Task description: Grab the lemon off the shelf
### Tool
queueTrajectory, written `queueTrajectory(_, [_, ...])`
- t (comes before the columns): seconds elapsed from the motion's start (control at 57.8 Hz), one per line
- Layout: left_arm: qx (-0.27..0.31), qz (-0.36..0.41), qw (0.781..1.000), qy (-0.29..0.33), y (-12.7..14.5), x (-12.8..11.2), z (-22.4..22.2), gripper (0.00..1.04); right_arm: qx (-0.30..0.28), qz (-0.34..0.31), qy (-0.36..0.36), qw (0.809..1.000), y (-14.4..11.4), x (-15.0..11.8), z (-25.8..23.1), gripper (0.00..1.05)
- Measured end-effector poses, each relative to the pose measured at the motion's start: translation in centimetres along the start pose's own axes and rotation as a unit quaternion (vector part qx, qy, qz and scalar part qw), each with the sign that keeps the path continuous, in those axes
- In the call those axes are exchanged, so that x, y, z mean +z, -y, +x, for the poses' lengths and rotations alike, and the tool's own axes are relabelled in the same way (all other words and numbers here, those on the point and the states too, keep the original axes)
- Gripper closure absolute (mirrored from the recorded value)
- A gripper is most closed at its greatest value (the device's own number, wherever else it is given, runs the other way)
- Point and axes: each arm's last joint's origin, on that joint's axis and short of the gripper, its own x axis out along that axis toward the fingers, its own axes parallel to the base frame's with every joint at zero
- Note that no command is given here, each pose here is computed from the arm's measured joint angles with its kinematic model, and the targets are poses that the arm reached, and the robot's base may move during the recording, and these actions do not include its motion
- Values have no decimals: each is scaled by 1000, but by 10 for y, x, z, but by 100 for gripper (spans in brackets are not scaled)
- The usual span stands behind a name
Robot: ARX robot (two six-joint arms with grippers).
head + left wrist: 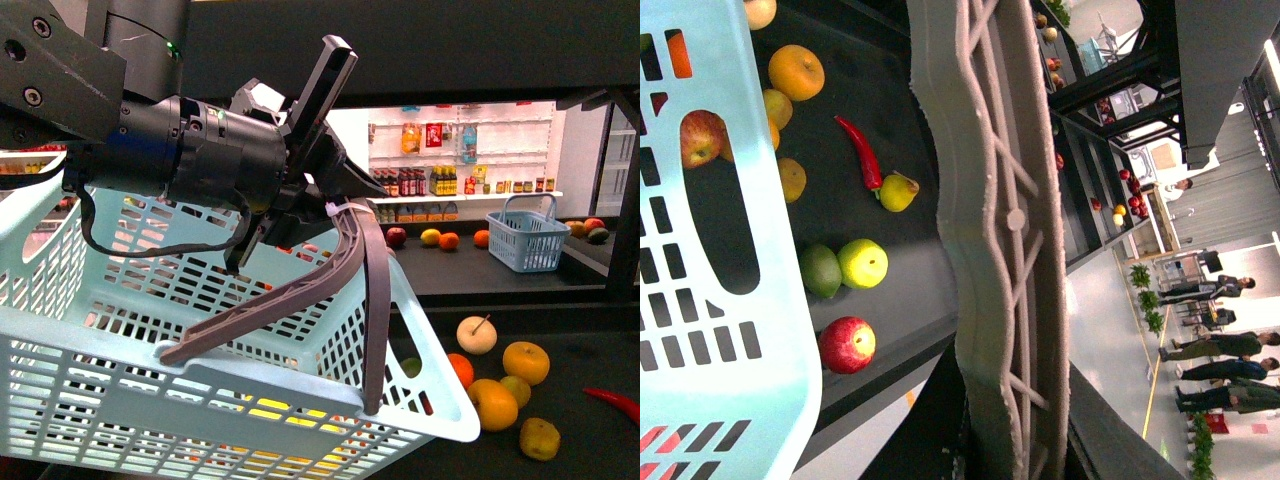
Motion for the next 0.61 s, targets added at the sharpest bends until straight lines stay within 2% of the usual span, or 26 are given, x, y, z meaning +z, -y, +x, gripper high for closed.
queueTrajectory(0.45, [0, 0, 1000, -1, -1, 0, 0, 94, 0, 0, 7, 1000, 0, 0, -7, 98])
queueTrajectory(0.605, [0, 0, 1000, -1, -1, 0, 0, 94, 0, 0, 7, 1000, 0, 0, -7, 73])
